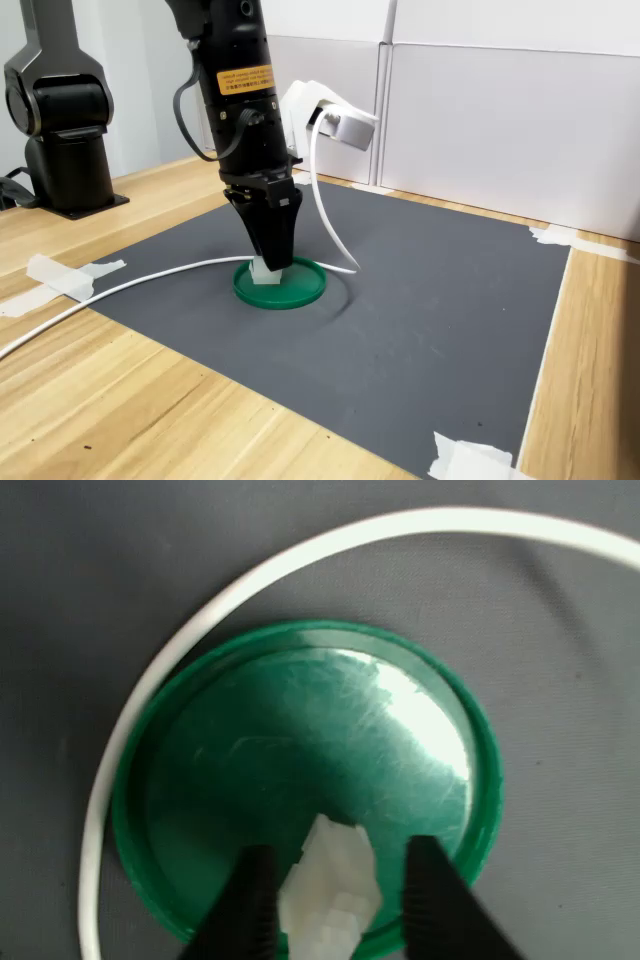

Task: Grasp a white terminal and put it in the green lid.

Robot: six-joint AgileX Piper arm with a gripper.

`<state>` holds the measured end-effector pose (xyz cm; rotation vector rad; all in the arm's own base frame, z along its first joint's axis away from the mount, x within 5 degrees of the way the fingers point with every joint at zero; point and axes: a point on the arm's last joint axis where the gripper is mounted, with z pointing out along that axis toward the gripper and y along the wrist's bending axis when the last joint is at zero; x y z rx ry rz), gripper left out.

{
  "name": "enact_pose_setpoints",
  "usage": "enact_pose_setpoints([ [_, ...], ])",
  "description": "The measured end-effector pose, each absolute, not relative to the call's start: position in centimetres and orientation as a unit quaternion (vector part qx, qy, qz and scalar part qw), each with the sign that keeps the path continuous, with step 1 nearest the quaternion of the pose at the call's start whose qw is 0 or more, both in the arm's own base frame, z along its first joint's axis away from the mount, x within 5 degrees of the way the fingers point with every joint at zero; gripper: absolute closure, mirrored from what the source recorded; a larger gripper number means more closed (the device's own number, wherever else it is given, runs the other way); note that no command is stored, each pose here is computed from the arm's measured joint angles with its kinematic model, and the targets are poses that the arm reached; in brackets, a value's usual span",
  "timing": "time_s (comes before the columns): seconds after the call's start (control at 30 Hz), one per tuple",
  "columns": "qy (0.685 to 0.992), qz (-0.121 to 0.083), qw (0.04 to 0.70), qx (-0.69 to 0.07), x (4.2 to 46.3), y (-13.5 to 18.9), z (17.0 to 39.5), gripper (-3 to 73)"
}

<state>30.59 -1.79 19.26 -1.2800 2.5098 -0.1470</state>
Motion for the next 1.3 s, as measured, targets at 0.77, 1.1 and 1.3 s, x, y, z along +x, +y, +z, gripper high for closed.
enact_pose_setpoints([
  [0.77, 0.866, -0.052, 0.323, -0.379, 27.7, -0.4, 27.8, 68.9],
  [1.1, 0.829, -0.07, 0.433, -0.348, 23.9, 0.3, 33.5, 70.9],
  [1.3, 0.797, -0.092, 0.562, -0.2, 20.3, -0.8, 38.0, 71.0],
])
